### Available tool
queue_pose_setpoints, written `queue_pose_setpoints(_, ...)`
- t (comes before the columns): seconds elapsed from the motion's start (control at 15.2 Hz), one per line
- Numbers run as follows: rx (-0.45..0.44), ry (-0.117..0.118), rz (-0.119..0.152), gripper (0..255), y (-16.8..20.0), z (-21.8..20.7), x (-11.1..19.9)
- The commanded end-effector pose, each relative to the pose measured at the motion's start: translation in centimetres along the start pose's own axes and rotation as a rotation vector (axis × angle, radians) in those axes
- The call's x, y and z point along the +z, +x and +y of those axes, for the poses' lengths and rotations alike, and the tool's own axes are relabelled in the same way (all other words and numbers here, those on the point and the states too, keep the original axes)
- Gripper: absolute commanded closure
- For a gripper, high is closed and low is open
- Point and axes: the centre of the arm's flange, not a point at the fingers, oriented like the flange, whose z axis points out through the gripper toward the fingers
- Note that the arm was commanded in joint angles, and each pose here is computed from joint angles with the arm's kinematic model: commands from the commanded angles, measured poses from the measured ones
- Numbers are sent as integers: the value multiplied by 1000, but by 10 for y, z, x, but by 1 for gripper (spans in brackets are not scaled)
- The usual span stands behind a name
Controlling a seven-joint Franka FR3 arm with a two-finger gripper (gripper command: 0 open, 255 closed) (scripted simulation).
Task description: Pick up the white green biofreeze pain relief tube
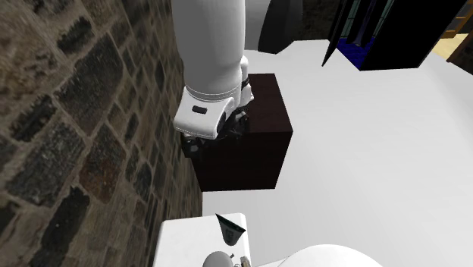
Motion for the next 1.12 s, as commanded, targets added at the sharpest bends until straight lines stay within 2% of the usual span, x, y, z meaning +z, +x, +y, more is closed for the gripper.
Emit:
queue_pose_setpoints(0.0,-33,4,-3,0,19,15,12)
queue_pose_setpoints(0.53,-153,21,-14,0,102,57,59)
queue_pose_setpoints(1.06,-153,21,-14,0,105,57,99)
